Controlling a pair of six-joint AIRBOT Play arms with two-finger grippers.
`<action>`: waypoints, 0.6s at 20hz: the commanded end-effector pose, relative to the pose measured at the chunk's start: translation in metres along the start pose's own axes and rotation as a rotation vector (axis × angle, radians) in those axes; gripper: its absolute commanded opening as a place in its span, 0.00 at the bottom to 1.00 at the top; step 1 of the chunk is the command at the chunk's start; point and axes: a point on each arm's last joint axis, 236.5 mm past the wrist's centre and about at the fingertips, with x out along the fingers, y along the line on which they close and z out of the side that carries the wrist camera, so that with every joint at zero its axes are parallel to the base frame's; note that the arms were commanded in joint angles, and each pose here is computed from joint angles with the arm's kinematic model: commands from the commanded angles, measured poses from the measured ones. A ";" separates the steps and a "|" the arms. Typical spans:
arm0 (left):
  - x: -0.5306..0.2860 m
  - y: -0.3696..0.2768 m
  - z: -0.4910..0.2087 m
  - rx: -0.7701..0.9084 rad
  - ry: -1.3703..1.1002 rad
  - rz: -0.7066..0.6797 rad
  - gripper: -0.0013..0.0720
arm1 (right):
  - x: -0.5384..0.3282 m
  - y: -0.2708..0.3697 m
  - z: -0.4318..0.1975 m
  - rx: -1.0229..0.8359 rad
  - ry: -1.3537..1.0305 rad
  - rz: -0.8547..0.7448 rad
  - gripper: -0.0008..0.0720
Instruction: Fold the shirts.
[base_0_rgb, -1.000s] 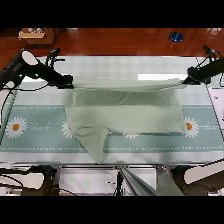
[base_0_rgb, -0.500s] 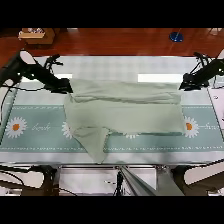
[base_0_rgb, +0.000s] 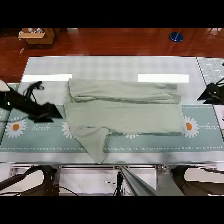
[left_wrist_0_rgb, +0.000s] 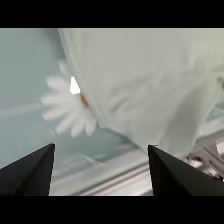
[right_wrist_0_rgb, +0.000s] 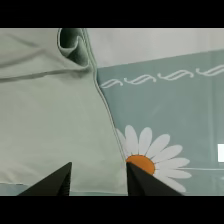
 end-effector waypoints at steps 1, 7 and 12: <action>0.045 -0.008 -0.049 -0.070 0.028 -0.121 0.93 | 0.007 0.002 -0.018 0.031 -0.053 0.064 0.62; 0.076 -0.001 -0.034 -0.161 -0.097 -0.149 0.93 | 0.003 0.013 -0.014 0.030 -0.099 0.094 0.62; 0.090 -0.009 0.013 -0.119 -0.273 -0.087 0.93 | -0.003 0.021 -0.010 0.026 -0.130 0.118 0.62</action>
